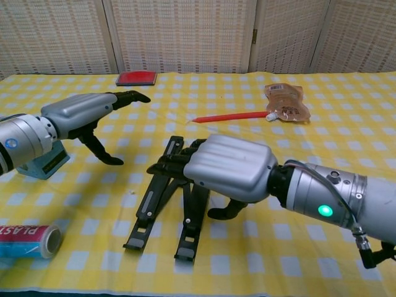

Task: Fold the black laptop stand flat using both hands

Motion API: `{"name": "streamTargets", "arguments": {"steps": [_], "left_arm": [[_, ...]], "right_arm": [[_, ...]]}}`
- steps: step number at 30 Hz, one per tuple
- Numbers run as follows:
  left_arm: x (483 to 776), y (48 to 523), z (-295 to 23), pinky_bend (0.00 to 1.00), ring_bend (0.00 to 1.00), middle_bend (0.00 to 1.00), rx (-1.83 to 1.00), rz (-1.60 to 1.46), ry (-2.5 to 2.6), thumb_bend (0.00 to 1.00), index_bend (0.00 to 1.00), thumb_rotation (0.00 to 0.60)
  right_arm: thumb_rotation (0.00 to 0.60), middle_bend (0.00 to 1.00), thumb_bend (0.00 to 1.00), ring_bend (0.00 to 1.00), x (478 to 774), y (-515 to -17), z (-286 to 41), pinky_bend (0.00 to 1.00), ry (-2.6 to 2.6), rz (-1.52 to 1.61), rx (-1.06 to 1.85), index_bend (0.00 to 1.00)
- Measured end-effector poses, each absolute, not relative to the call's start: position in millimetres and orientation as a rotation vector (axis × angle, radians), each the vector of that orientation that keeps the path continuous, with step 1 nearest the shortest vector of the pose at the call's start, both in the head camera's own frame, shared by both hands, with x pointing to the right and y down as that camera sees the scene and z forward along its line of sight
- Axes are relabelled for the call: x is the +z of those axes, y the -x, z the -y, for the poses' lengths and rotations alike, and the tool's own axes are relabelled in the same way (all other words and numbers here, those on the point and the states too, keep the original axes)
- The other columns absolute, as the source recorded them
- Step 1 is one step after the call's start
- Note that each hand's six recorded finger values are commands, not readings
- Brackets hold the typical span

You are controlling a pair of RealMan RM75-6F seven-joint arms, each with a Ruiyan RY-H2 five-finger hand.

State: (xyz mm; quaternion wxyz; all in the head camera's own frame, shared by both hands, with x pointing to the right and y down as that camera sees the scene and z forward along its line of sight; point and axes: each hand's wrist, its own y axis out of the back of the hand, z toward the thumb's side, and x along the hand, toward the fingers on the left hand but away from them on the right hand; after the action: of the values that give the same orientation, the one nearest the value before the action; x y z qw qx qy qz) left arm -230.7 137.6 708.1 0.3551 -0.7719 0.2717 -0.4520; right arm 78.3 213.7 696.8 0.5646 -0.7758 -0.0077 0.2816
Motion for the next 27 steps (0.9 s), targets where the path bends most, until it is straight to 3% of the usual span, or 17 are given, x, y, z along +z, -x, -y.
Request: {"name": "streamTargets", "arguments": {"steps": [8,27], "left_arm": [[698.4,247.8,-144.0,0.00,0.00,0.02,-1.193,-0.736,2.012,0.15,0.00,0.600],[703.6,271.9,-149.7,0.00,0.00,0.01,-1.261,-0.778,2.031,0.15,0.00,0.600]], "right_arm": [[0.600,0.00,0.31,0.06,697.3,-55.0,-200.6,0.06,1.763,-0.231,0.682,0.00],[0.600,0.02,0.31,0.06,720.3,-36.8,-197.3,0.06,1.691,-0.315,0.705,0.00]]}}
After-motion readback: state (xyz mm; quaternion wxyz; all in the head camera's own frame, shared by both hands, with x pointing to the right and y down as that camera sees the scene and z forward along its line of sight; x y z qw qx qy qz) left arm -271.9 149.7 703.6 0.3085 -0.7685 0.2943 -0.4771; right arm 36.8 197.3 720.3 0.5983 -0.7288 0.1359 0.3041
